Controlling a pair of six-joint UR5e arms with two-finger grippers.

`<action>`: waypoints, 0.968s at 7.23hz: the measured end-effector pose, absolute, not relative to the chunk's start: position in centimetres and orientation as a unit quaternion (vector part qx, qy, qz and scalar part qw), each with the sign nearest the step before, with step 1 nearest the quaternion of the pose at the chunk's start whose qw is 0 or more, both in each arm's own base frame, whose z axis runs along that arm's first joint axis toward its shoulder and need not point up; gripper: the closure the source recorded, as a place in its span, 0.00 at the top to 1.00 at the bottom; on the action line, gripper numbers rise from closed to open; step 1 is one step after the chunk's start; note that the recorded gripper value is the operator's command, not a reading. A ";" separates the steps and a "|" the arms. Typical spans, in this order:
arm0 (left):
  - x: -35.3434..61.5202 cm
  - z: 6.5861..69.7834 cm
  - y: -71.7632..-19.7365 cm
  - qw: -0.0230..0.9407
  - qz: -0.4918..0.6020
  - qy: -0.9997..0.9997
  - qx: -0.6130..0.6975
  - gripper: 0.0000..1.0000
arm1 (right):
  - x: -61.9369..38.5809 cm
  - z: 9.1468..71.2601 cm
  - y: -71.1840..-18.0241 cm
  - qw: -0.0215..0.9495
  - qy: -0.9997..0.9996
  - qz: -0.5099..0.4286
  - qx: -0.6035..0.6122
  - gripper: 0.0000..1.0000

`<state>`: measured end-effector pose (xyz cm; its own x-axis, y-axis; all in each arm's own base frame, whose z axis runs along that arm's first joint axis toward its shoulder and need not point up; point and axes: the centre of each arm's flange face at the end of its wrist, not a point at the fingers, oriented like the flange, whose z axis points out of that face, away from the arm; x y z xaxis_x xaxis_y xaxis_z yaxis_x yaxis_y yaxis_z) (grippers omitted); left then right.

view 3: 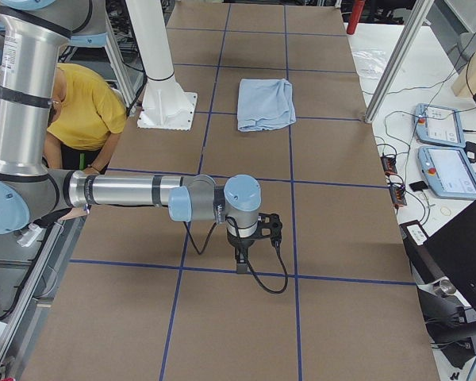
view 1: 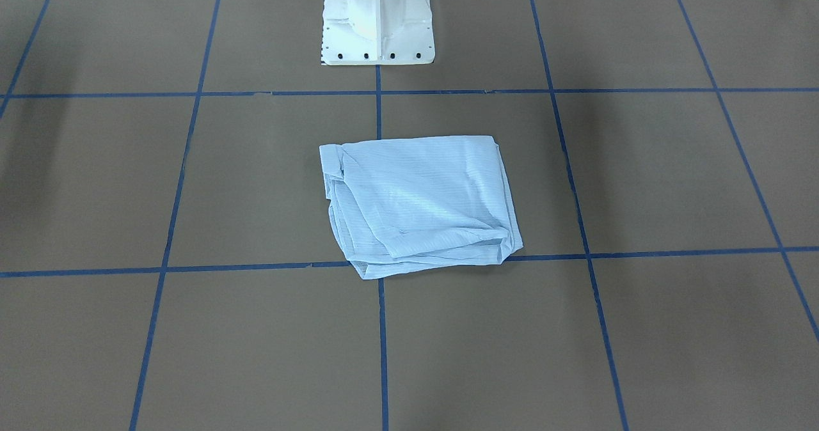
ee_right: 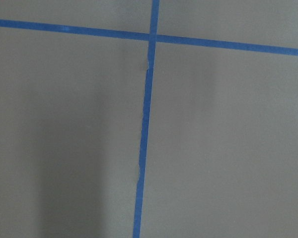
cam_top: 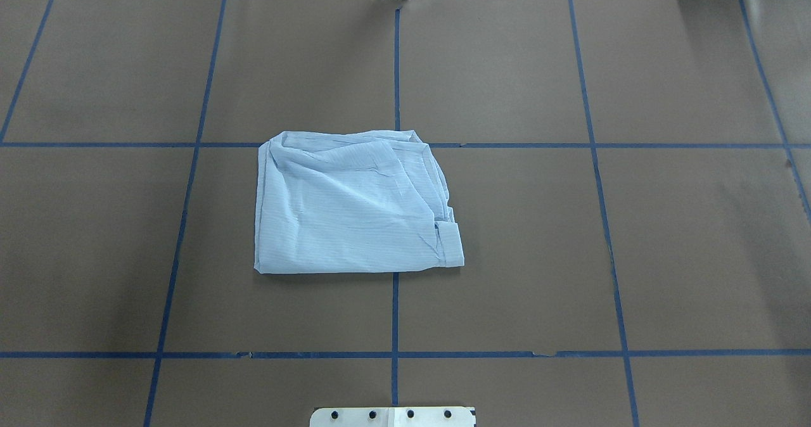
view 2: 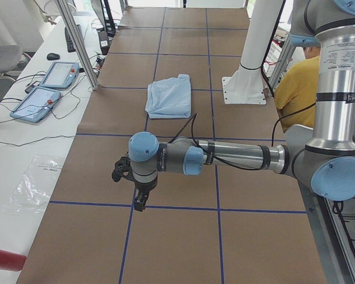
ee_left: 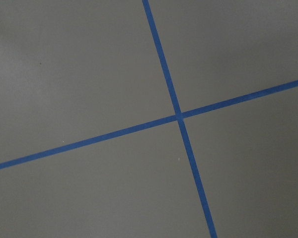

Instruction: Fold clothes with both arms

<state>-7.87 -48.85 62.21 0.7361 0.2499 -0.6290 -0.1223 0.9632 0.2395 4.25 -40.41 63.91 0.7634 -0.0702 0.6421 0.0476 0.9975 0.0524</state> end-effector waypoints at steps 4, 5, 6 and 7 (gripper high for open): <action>-7.8 62.2 -48.7 0.928 0.104 0.345 0.095 0.99 | 4.2 63.8 -40.4 0.939 -0.343 -0.031 0.017 1.00; -7.8 62.1 -48.7 0.928 0.104 0.345 0.095 1.00 | 4.2 63.8 -40.4 0.939 -0.343 -0.031 0.017 1.00; -7.8 62.1 -48.7 0.928 0.103 0.345 0.095 0.99 | 4.2 63.8 -40.4 0.939 -0.343 -0.032 0.017 1.00; -7.8 62.1 -48.7 0.928 0.103 0.345 0.095 0.99 | 4.2 63.8 -40.5 0.939 -0.343 -0.032 0.017 1.00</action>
<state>-7.82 -48.67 62.09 0.7407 0.2575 -0.6206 -0.1261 0.9605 0.2480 4.24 -40.46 63.78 0.7629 -0.0714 0.6426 0.0475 0.9974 0.0544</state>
